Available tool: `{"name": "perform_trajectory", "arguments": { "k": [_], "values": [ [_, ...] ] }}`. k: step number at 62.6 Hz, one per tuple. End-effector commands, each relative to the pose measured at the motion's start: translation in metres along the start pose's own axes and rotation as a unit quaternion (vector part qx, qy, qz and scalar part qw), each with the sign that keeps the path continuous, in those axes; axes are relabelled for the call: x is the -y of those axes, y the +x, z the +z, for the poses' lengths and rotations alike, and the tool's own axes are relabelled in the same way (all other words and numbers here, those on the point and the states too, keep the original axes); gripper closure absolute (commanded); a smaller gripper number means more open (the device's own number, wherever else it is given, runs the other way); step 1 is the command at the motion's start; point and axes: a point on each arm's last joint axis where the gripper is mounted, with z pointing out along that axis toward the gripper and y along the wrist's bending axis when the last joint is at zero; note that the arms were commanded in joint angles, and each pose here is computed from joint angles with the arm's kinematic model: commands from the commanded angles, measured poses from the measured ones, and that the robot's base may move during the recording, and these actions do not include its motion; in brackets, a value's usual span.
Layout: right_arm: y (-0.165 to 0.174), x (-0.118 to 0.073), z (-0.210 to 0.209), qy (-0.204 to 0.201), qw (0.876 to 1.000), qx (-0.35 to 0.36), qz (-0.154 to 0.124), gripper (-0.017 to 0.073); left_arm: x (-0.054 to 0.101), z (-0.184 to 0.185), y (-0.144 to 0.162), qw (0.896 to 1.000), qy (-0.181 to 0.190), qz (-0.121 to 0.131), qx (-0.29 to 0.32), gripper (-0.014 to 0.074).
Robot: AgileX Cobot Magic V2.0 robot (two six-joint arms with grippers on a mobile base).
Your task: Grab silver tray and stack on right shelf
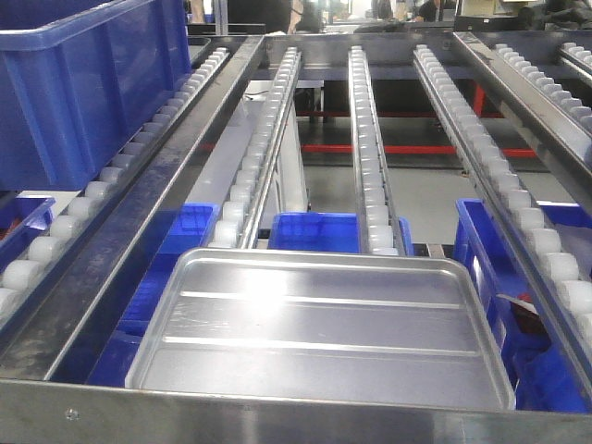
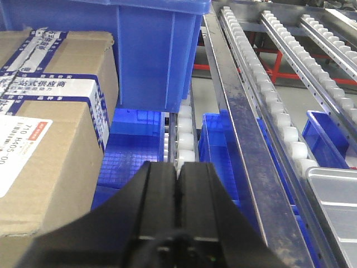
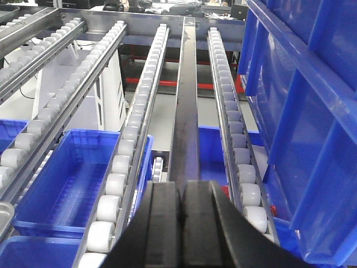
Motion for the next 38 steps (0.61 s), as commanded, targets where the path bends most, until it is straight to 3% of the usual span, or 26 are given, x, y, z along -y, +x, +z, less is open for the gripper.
{"name": "perform_trajectory", "arguments": {
  "k": [1,38],
  "values": [
    [-0.0159,0.0005,-0.0033,0.003,0.998,0.068,-0.004,0.0507,-0.0002,-0.0006,-0.0028,0.999,0.002,-0.006,0.043,0.0687],
    [-0.0161,0.0005,-0.0033,0.003,0.998,0.069,-0.004,0.0507,-0.0005,-0.001,-0.0069,0.998,0.0,-0.006,0.066,0.0687]
  ]
}}
